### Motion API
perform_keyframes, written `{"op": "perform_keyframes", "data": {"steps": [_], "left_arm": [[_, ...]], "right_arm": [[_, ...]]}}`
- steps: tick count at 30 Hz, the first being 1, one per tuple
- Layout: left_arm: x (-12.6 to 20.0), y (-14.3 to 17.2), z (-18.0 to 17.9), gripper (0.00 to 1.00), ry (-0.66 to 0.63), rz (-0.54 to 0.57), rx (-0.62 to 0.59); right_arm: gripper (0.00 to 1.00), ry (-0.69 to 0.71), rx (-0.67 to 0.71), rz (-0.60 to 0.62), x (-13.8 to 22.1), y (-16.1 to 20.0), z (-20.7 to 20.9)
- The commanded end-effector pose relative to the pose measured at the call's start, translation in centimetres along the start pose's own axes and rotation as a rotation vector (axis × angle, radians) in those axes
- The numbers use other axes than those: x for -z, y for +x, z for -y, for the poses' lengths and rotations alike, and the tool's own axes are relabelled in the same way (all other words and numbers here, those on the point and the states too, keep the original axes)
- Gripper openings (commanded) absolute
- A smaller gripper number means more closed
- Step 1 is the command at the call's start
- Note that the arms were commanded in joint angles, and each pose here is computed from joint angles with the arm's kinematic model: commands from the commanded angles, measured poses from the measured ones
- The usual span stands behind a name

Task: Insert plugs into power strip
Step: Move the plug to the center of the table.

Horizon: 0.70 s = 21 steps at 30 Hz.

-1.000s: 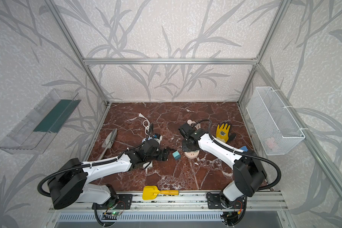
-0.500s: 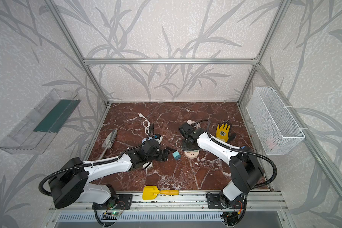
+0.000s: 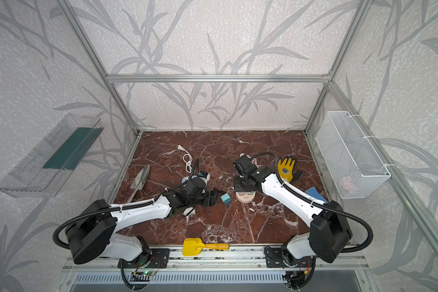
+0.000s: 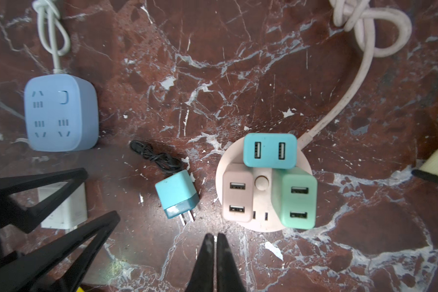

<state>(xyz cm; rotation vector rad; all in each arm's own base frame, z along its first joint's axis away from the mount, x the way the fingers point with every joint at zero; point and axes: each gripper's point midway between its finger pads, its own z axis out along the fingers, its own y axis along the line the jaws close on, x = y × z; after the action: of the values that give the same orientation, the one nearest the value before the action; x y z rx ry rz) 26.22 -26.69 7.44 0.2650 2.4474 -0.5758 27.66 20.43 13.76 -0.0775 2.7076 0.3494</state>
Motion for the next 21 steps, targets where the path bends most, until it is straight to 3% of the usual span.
{"op": "perform_keyframes", "data": {"steps": [1, 21], "left_arm": [[-0.3, -0.4, 1.1, 0.76, 0.037, -0.013, 0.026], [-3.8, 2.1, 3.7, 0.7, 0.04, -0.215, 0.027]], "right_arm": [[0.08, -0.026, -0.007, -0.015, 0.0, 0.6, -0.2], [0.09, -0.023, 0.003, -0.021, 0.1, 1.3, 0.2]]}}
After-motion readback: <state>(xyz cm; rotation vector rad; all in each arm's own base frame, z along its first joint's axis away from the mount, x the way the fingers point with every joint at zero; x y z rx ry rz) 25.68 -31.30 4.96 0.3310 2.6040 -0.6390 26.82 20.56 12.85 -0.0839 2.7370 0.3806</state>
